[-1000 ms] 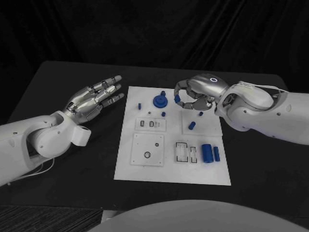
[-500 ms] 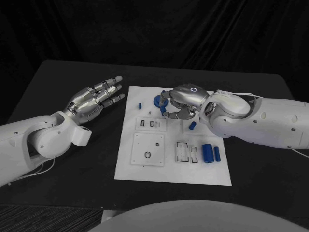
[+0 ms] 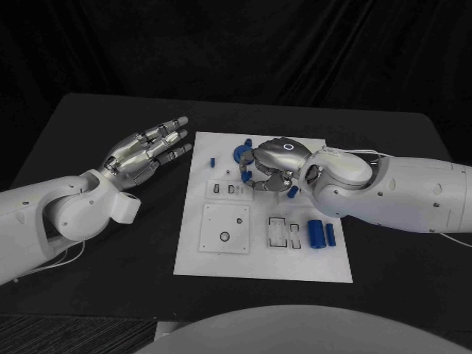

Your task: Assemble the parts on the task board

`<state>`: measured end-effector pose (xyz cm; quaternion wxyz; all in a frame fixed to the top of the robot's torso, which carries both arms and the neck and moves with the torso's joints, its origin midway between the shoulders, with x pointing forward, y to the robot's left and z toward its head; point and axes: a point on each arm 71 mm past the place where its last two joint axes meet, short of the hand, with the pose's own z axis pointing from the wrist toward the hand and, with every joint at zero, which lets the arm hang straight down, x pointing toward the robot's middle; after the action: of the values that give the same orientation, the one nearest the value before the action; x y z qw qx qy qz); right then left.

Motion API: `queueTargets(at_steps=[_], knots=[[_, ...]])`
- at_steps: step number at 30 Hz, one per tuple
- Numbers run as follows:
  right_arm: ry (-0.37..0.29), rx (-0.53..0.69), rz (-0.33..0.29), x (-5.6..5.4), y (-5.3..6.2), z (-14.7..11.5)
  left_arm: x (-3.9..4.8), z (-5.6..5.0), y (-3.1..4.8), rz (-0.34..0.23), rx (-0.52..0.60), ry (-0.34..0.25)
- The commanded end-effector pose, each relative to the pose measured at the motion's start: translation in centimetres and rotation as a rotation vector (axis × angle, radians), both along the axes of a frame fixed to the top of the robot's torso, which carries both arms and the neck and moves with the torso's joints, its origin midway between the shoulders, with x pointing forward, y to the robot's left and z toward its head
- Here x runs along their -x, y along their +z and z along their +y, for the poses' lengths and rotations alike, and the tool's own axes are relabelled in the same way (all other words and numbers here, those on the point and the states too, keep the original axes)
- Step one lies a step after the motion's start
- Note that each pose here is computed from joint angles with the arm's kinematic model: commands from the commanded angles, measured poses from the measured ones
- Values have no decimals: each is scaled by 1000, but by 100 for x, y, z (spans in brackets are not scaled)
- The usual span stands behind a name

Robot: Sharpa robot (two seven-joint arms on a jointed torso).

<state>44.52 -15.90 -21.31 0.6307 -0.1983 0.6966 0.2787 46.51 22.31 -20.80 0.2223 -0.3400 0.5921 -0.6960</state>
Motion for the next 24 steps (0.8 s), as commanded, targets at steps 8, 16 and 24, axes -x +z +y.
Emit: queueTargets(at_steps=[8,16,24], knots=[[-43,43,35,35,-56,-8,9,-22,3,0,13,-19],[-52,64,60,53,-92,-2,4,-27,0,1,12,-21],[-63,82,77,54,-125,-8,3,-32,-1,3,12,-23]])
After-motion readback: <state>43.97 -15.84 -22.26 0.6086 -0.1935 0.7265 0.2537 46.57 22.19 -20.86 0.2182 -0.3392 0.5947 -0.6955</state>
